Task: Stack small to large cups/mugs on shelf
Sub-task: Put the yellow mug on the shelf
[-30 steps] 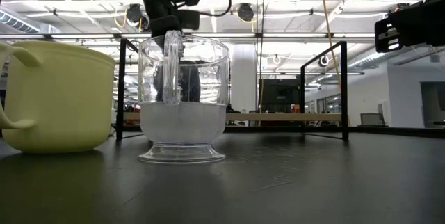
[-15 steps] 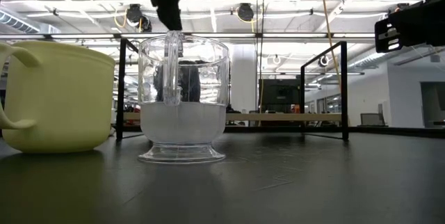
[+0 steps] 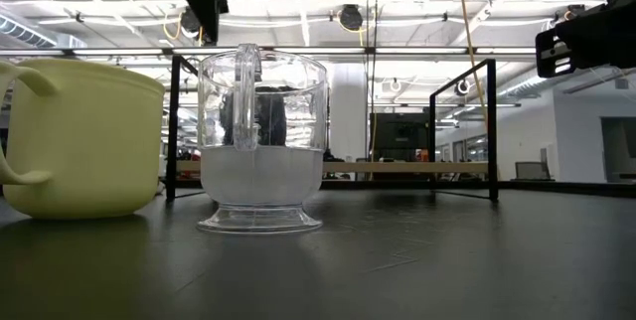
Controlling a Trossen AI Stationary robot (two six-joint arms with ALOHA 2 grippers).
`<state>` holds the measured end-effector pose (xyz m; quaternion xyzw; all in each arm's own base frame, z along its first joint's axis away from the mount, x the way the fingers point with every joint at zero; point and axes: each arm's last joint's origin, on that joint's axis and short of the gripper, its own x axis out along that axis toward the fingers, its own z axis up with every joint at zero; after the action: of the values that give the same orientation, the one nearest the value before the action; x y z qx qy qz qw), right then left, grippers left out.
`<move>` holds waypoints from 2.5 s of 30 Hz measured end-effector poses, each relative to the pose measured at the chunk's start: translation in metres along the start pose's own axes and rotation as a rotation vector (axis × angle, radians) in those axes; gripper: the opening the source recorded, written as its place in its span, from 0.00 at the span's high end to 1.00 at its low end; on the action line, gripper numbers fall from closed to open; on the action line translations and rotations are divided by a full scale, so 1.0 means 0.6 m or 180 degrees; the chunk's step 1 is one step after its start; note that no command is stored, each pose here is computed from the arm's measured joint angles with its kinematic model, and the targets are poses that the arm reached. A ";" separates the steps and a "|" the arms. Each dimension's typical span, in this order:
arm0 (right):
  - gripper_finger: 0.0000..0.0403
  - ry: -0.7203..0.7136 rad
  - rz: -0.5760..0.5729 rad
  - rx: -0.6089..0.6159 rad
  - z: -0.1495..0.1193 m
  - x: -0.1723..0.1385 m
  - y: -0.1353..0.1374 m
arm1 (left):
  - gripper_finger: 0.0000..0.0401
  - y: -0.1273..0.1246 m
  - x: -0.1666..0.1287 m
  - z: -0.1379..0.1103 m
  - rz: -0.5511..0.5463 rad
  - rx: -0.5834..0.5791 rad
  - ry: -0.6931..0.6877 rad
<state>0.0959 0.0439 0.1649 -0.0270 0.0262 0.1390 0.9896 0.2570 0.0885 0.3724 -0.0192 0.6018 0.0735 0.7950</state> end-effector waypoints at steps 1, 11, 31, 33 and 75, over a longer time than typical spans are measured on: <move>1.00 -0.0001 -0.0001 -0.0001 0.000 0.000 0.000 | 0.97 -0.003 -0.007 -0.007 0.0012 0.0012 -0.0064; 1.00 -0.0012 -0.0001 0.0002 0.001 0.000 0.000 | 0.99 -0.018 -0.064 -0.122 0.0290 -0.0185 -0.1140; 1.00 -0.0026 -0.0001 0.0062 0.001 0.000 0.000 | 1.00 -0.068 -0.037 -0.279 -0.0164 -0.1129 -0.3241; 1.00 -0.0026 -0.0001 0.0037 0.001 0.000 0.000 | 1.00 -0.074 -0.023 -0.286 -0.0287 -0.1121 -0.3575; 1.00 -0.0020 -0.0002 0.0049 0.001 0.000 0.000 | 1.00 -0.143 0.214 -0.326 -0.0261 -0.0313 -0.4024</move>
<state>0.0959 0.0439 0.1655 -0.0189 0.0241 0.1386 0.9899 0.1164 -0.0073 0.1907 -0.0316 0.0109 0.0677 0.9971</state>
